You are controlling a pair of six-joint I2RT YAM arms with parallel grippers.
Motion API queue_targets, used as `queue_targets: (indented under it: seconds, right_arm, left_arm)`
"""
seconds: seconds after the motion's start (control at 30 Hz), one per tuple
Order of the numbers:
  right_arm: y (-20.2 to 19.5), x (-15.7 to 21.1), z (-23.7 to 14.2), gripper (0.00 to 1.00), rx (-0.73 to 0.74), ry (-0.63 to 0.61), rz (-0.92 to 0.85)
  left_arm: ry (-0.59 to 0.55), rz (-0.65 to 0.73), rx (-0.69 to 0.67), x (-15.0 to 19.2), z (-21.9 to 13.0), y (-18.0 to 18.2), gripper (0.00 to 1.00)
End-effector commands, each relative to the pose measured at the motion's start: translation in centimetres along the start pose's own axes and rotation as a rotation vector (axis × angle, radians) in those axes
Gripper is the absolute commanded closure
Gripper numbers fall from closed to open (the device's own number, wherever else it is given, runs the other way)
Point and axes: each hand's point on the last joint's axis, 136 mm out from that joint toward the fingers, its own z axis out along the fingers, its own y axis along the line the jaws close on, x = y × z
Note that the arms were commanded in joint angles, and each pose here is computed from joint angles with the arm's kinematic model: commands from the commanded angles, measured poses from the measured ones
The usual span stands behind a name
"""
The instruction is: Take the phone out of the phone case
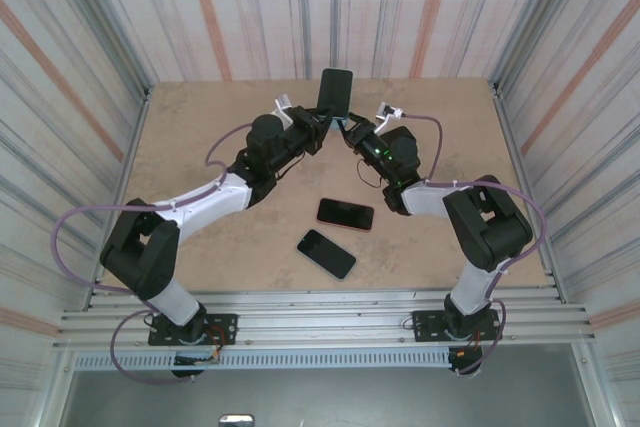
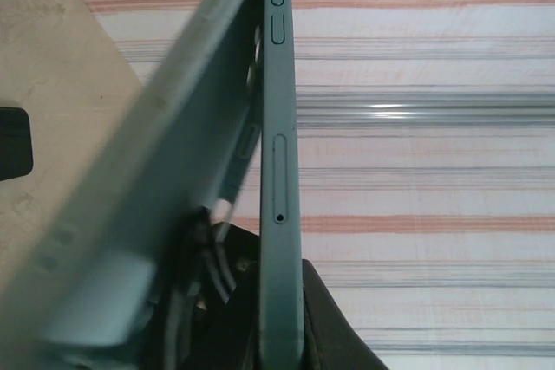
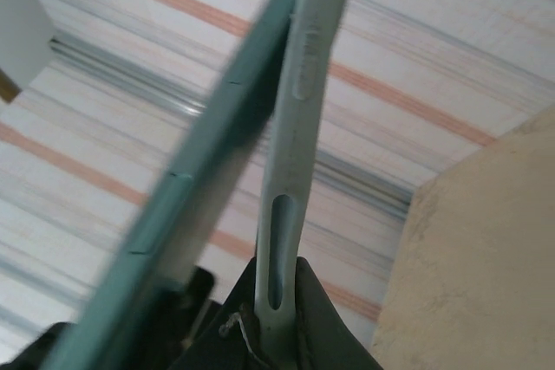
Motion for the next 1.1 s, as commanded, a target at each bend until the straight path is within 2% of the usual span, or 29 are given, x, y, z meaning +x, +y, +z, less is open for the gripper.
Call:
queue_targets:
  seconds: [0.0, 0.17, 0.4, 0.57, 0.83, 1.07]
  right_arm:
    - [-1.5, 0.4, 0.1, 1.00, 0.116, 0.001, -0.127]
    - [-3.2, 0.0, 0.0, 1.00, 0.185, -0.010, -0.141]
    - [-4.1, 0.1, 0.3, 1.00, 0.190, 0.003, -0.115]
    - [-4.6, 1.6, 1.3, 1.00, 0.200, 0.049, -0.090]
    - [-6.4, 5.6, 2.8, 1.00, 0.326, 0.139, -0.084]
    - [-7.7, 9.0, 4.0, 1.00, 0.444, 0.202, -0.088]
  left_arm:
    - [0.034, 0.064, 0.150, 0.8, -0.5, -6.1, 0.98]
    - [0.041, 0.083, 0.140, 0.7, -1.2, -6.3, 1.00]
    - [0.020, 0.103, 0.074, -2.2, -3.8, -4.3, 1.00]
    - [-0.020, 0.097, -0.019, -5.5, -6.5, 0.1, 1.00]
    - [-0.121, 0.077, -0.122, -11.1, -10.8, 7.0, 1.00]
    - [-0.190, 0.091, -0.198, -16.2, -14.7, 11.5, 1.00]
